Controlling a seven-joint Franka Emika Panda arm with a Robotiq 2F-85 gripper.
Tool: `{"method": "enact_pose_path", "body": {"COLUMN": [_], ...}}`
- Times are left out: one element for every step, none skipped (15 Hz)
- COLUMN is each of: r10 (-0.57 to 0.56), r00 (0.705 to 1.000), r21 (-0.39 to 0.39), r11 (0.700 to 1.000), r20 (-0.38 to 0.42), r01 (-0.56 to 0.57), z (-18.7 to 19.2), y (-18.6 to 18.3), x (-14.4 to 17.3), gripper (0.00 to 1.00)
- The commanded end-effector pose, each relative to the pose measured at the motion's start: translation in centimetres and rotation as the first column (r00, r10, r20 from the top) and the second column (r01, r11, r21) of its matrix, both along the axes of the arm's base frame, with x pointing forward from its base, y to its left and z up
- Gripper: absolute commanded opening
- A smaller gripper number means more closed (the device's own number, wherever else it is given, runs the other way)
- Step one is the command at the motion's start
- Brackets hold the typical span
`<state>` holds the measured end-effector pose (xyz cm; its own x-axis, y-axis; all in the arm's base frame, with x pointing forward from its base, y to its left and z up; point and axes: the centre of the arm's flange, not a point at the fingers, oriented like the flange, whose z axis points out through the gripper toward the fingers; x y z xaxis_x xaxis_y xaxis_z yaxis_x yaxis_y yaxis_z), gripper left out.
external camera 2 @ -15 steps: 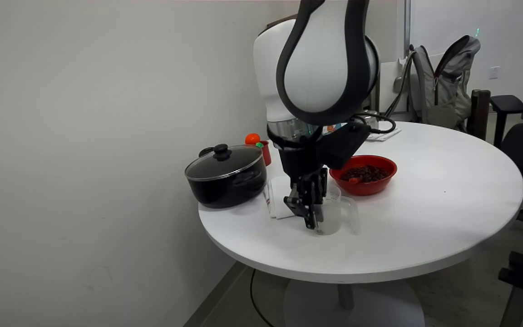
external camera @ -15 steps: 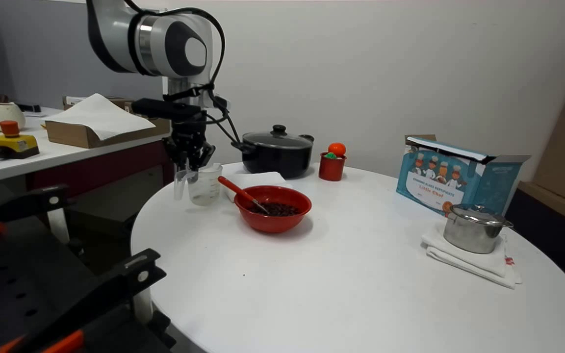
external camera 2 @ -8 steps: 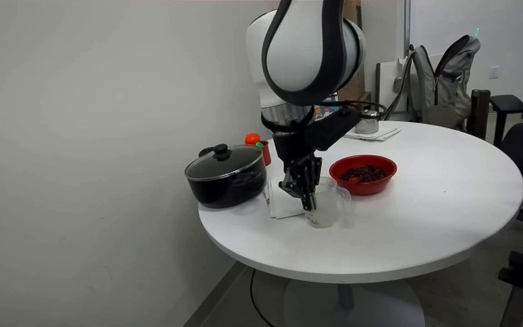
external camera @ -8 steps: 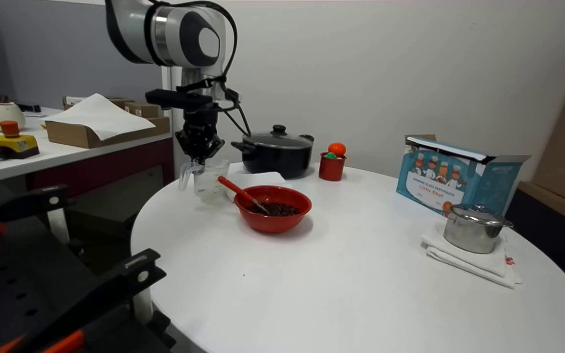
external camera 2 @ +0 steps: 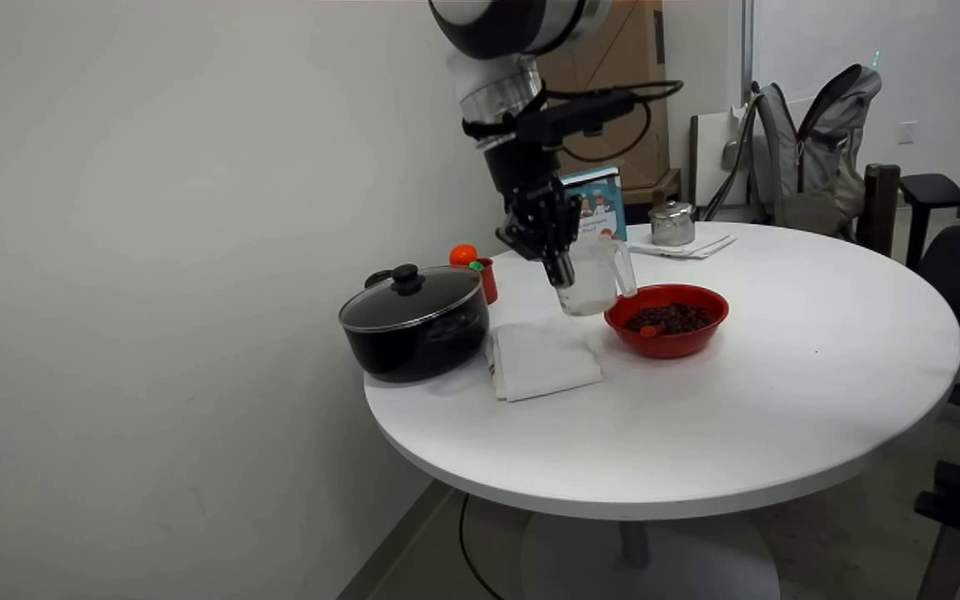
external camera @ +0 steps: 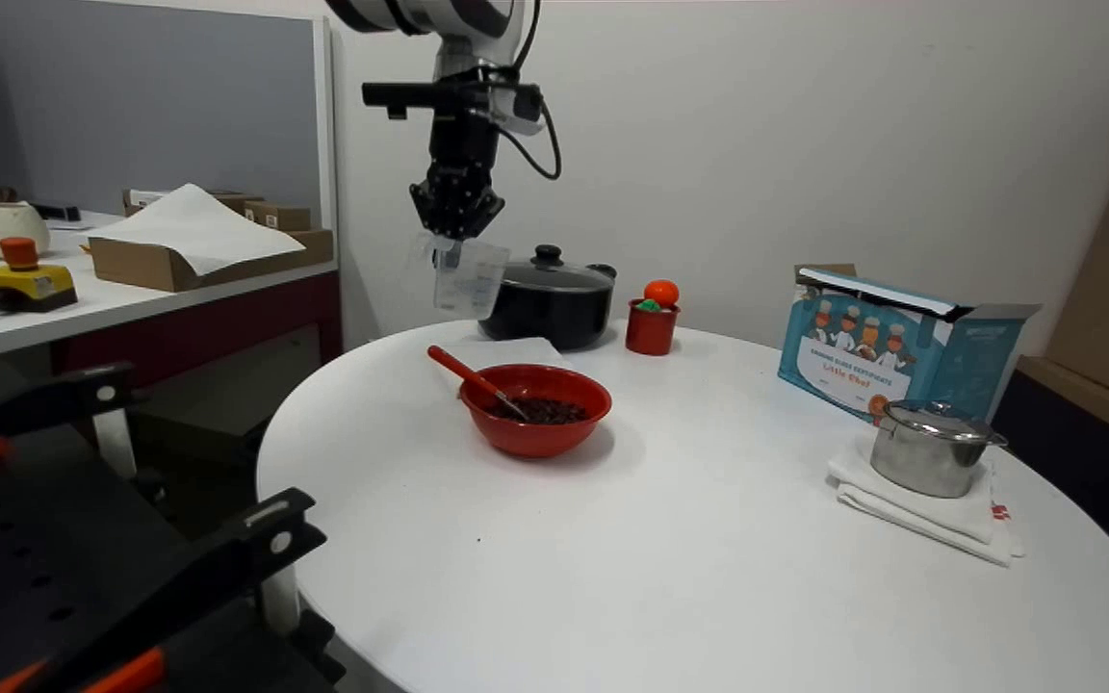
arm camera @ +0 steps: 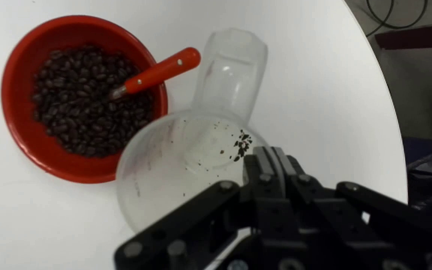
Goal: Move the measuring cup to the center of the table
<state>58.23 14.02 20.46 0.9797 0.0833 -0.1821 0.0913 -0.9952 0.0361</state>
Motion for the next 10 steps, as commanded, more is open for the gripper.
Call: {"method": "enact_pose_path", "body": {"r10": [0.028,0.066,0.117,0.172,0.222,0.271,0.322,0.370,0.418,0.466], "r00": [0.999,0.997,0.992,0.983,0.973,0.959,0.942,0.923,0.902,0.878], "r21": [-0.003,0.000,0.009,0.014,0.026,0.042,0.062,0.083,0.105,0.123], "r11": [1.000,0.998,0.993,0.985,0.975,0.962,0.946,0.928,0.907,0.883], "r20": [-0.026,-0.028,-0.041,-0.056,-0.068,-0.083,-0.095,-0.102,-0.106,-0.107], "r01": [-0.028,-0.066,-0.116,-0.172,-0.221,-0.268,-0.317,-0.363,-0.408,-0.453], "z": [6.0,7.6,9.0,10.3,11.5,12.5,13.6,14.5,15.6,16.4], "y": [-0.8,-1.1,-1.6,-2.1,-2.8,-3.5,-4.5,-5.5,-6.8,-8.1], "x": [2.1,2.2,2.1,1.8,1.5,1.2,0.7,0.3,-0.7,-1.4], "gripper": [0.07,0.07,0.07,0.07,0.07,0.07,0.07,0.07,0.07,0.07]}}
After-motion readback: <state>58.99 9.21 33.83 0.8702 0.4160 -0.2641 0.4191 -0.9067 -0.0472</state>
